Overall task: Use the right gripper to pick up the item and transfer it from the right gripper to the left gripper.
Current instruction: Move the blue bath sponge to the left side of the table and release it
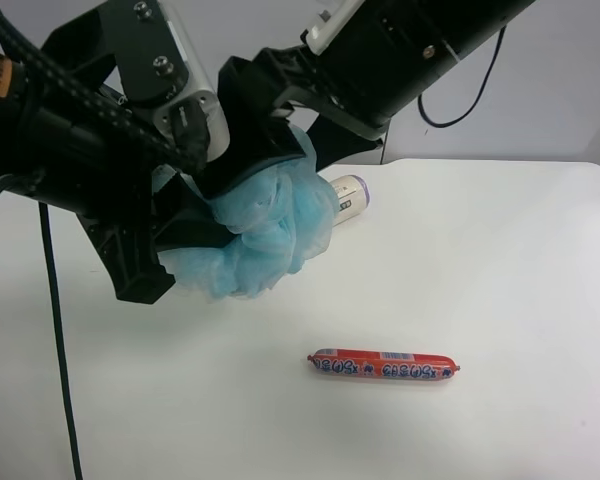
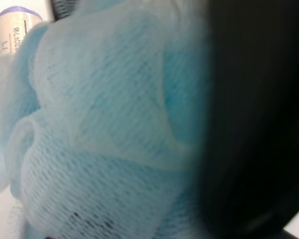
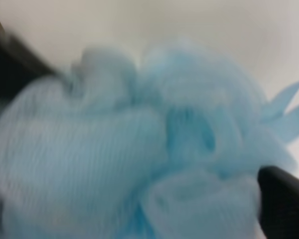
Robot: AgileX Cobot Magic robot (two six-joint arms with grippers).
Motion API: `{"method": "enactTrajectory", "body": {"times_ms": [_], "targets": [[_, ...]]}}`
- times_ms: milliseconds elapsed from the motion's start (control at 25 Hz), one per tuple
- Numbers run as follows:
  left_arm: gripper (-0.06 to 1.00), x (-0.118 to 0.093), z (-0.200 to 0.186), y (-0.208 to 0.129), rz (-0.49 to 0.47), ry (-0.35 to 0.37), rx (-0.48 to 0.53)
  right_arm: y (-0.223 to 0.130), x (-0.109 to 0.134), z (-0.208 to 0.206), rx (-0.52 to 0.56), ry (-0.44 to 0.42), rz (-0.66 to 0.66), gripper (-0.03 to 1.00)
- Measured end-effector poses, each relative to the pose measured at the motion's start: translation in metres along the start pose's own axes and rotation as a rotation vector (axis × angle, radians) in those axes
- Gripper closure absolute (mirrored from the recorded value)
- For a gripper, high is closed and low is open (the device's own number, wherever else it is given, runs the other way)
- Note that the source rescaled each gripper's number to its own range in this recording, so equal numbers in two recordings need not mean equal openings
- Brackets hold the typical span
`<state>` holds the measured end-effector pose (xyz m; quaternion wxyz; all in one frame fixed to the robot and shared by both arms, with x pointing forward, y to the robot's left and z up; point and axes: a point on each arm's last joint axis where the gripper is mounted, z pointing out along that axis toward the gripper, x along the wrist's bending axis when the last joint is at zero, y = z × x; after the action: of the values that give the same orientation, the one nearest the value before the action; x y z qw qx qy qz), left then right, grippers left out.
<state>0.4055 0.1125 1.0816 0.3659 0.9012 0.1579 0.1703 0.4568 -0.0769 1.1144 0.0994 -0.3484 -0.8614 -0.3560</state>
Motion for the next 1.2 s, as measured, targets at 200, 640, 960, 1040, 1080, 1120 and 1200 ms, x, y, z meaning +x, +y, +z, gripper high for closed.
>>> {"method": "enactTrajectory", "body": {"times_ms": [200, 640, 960, 1040, 1080, 1120, 1200], "targets": [[0.86, 0.000, 0.000, 0.000, 0.000, 0.000, -0.001, -0.017, 0.012, -0.036, 0.060, -0.093, -0.117, -0.03], [0.88, 0.000, 0.000, 0.000, 0.000, -0.001, -0.002, -0.062, 0.049, -0.131, -0.092, -0.284, -0.169, -0.03], [0.89, 0.000, 0.000, 0.000, 0.000, -0.001, -0.002, -0.152, 0.058, -0.172, -0.243, -0.408, -0.126, -0.03], [0.89, 0.000, 0.000, 0.000, 0.000, -0.001, -0.002, -0.185, 0.052, -0.164, -0.237, -0.427, -0.098, -0.03], [0.89, 0.000, 0.000, 0.000, 0.000, -0.001, -0.002, -0.198, 0.047, -0.158, -0.226, -0.436, -0.077, -0.03], [0.89, 0.000, 0.000, 0.000, 0.000, -0.001, -0.002, -0.212, 0.044, -0.155, -0.235, -0.440, -0.063, -0.03], [0.89, 0.000, 0.000, 0.000, 0.000, -0.001, -0.002, -0.237, 0.037, -0.145, -0.244, -0.456, -0.027, -0.03]]}}
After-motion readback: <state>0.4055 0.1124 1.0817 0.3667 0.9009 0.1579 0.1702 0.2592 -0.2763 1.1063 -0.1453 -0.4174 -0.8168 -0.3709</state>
